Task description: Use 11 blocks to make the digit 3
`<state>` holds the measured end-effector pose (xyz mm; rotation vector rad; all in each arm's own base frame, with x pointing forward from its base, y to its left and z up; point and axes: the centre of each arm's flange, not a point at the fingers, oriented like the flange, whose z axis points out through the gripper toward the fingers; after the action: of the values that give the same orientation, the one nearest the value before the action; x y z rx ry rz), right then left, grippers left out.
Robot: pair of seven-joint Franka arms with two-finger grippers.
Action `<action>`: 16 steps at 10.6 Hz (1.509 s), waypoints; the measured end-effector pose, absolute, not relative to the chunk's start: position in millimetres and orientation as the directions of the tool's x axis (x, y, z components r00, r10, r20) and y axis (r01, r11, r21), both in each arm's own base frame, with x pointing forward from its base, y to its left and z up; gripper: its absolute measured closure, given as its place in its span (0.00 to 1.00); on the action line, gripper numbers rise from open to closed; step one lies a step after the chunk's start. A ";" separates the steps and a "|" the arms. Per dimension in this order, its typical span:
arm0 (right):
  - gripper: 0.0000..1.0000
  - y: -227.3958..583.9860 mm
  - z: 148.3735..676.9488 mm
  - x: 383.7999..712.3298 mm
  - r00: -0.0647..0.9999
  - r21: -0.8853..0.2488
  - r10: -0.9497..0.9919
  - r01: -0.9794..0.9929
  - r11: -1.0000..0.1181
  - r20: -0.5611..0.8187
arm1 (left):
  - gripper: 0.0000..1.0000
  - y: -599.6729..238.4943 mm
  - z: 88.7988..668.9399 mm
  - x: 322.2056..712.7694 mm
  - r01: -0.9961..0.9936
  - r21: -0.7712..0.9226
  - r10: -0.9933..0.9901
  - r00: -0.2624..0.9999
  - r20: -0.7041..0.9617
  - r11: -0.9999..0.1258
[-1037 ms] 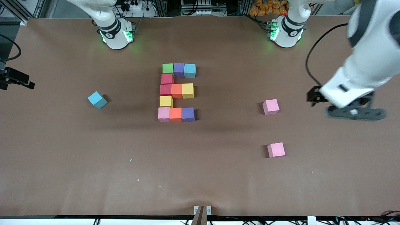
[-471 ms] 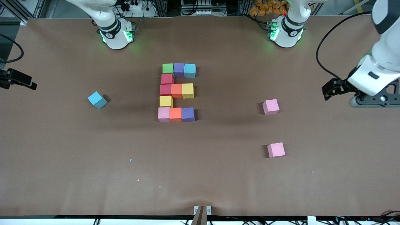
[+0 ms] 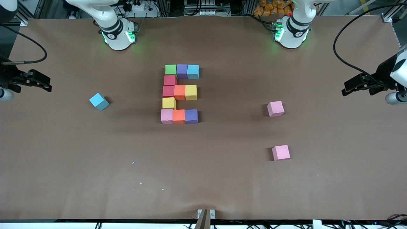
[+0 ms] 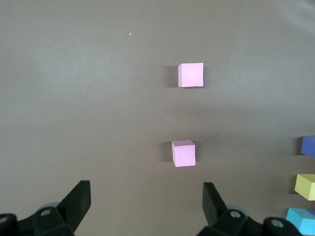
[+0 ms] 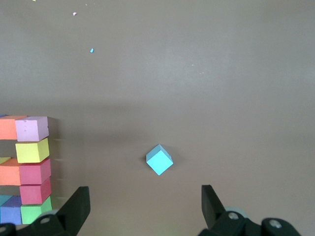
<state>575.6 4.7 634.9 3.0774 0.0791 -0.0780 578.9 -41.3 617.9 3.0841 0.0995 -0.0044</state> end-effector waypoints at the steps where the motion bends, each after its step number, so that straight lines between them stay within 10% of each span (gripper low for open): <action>1: 0.00 2.1 636.4 575.0 0.998 0.061 0.045 0.048 -0.997 -0.049 | 0.00 -47.8 620.0 577.0 0.076 0.031 0.076 0.997 0.001 -0.997; 16: 0.00 -12.9 649.6 565.2 0.997 0.023 0.070 0.071 -0.997 -0.035 | 0.00 -44.0 632.1 568.8 0.104 0.015 0.105 0.994 0.021 -0.994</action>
<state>565.2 -12.9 649.6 3.1150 0.1097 -0.0534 568.8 -44.0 632.1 3.1229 0.1639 0.0341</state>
